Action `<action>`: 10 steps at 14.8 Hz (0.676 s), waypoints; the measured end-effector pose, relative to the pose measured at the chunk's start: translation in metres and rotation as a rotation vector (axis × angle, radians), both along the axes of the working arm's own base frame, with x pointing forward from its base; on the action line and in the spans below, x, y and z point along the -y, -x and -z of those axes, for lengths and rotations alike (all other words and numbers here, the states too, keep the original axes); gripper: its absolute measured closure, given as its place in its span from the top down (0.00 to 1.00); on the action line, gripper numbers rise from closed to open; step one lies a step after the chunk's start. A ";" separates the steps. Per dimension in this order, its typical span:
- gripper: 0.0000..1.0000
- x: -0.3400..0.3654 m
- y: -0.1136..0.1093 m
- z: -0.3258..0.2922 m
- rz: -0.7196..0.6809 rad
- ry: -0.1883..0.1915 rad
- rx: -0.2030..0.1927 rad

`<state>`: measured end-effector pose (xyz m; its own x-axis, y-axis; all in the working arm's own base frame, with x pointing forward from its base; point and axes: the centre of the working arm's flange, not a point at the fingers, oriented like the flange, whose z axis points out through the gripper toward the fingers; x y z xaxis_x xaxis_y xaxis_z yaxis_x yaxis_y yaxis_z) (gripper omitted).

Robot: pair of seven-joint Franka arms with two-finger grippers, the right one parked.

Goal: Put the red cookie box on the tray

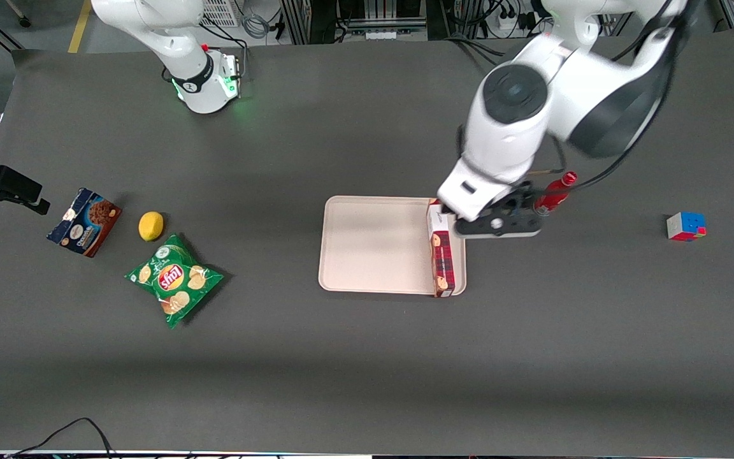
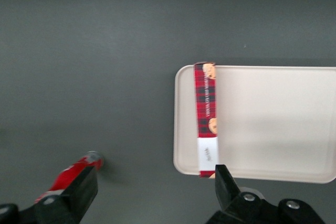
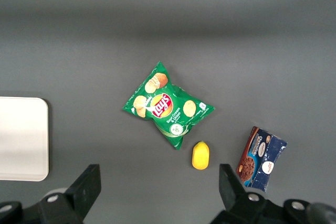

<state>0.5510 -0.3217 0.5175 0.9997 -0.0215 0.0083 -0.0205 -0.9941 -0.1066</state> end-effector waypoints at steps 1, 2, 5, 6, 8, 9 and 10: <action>1.00 -0.018 0.000 -0.017 0.026 -0.007 -0.005; 1.00 -0.041 0.000 -0.034 0.049 -0.006 -0.011; 1.00 -0.126 -0.005 -0.084 0.106 0.017 -0.011; 1.00 -0.154 -0.006 -0.096 0.125 0.014 -0.009; 1.00 -0.205 -0.008 -0.107 0.131 0.024 -0.018; 1.00 -0.229 -0.010 -0.106 0.119 0.038 -0.025; 1.00 -0.248 -0.012 -0.103 0.107 0.050 -0.036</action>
